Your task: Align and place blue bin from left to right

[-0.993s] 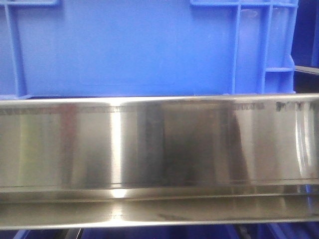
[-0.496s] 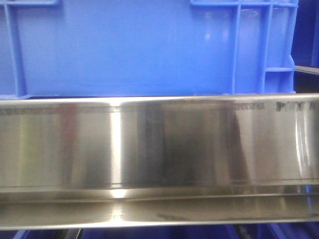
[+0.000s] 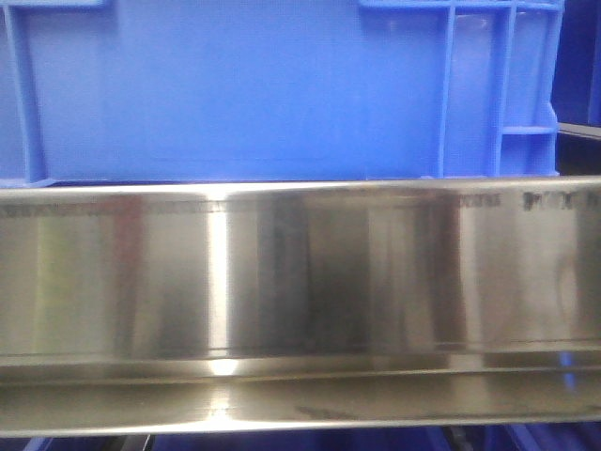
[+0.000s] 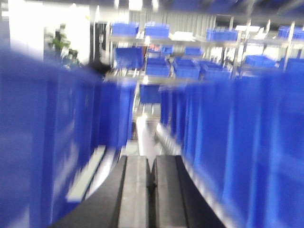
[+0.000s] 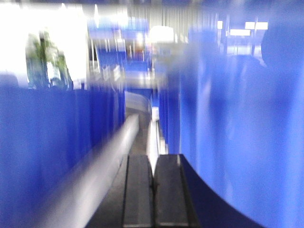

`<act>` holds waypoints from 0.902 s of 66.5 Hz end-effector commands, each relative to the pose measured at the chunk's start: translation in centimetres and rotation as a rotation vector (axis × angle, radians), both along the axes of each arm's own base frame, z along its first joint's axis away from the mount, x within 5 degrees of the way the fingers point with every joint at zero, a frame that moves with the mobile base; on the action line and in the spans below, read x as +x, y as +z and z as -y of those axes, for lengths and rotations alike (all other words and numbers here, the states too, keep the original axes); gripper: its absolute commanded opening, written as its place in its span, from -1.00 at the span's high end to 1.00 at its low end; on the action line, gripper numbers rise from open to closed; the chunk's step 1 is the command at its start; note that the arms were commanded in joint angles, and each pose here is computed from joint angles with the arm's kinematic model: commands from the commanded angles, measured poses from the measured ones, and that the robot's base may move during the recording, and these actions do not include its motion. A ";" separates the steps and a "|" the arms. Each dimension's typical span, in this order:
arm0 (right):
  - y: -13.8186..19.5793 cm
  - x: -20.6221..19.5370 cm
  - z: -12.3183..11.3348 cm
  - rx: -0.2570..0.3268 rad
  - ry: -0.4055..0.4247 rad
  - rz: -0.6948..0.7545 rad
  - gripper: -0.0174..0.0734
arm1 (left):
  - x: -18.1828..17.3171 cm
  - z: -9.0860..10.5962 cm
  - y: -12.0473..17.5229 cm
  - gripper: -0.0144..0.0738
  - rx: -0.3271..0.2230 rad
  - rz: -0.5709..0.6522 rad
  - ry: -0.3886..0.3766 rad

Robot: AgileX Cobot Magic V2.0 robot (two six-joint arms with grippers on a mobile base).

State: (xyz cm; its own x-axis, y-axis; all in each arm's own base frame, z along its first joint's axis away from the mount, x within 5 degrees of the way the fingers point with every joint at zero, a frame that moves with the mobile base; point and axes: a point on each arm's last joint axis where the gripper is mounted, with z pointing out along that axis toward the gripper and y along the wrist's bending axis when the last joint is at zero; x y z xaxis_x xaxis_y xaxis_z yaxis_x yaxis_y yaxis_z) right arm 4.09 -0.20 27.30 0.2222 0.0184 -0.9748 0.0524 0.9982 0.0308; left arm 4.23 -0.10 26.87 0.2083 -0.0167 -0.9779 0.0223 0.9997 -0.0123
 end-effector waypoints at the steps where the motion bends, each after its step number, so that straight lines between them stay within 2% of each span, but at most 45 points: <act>1: 3.6 -1.4 -0.2 -0.005 0.015 0.031 0.97 | -1.2 0.0 3.1 0.69 0.000 0.027 -0.009; 9: 8.1 -2.5 -0.5 -0.012 0.032 0.007 0.96 | -2.4 0.1 7.3 0.38 0.003 -0.006 -0.015; 15: 10.9 -2.6 -0.6 -0.003 0.051 -0.024 0.81 | -2.4 0.1 9.8 0.17 0.008 -0.060 -0.017; 17: 11.7 -2.4 -0.7 0.006 0.060 -0.038 0.65 | -2.4 0.1 11.3 0.10 0.009 -0.066 -0.017; 22: 13.6 -2.2 -0.7 0.013 0.070 -0.042 0.25 | -1.8 0.1 13.0 -0.01 0.011 -0.109 -0.019; 27: 14.6 -1.5 -0.7 0.015 0.073 -0.058 -0.25 | -0.8 0.1 14.4 -0.14 0.012 -0.145 -0.020; 28: 14.7 -1.4 -0.7 0.016 0.073 -0.061 -0.29 | -0.5 0.2 14.6 -0.17 0.012 -0.154 -0.020; 31: 14.9 -0.7 -0.7 0.018 0.073 -0.085 -0.63 | 0.4 0.2 15.2 -0.30 0.016 -0.180 -0.018; 38: 14.5 0.8 -0.6 0.007 0.068 -0.153 -0.64 | 2.9 0.2 15.8 -0.64 0.024 -0.251 -0.014; 41: 14.5 1.4 -0.5 0.010 0.067 -0.166 -0.64 | 3.5 0.2 15.9 -0.72 0.025 -0.277 -0.015; 48: 15.1 2.5 -0.6 0.001 0.081 -0.209 -0.64 | 4.7 0.6 16.3 -0.71 0.031 -0.307 -0.054; 55: 16.1 3.7 -1.1 -0.057 0.150 -0.257 -0.64 | 5.5 1.5 16.8 -0.71 0.061 -0.320 -0.139; 60: 17.1 4.9 -1.6 -0.058 0.211 -0.286 -0.64 | 6.3 2.5 17.0 -0.71 0.082 -0.348 -0.217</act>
State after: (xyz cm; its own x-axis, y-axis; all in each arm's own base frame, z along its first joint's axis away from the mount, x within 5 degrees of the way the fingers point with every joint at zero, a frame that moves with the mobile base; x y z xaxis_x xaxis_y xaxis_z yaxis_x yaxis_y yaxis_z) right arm 7.85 0.97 43.41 -0.0476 -0.0066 -0.9988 -0.1021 0.9948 -0.0018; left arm 9.87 -1.68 43.33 -0.1269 0.0386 -0.9912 0.1706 0.9852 0.0166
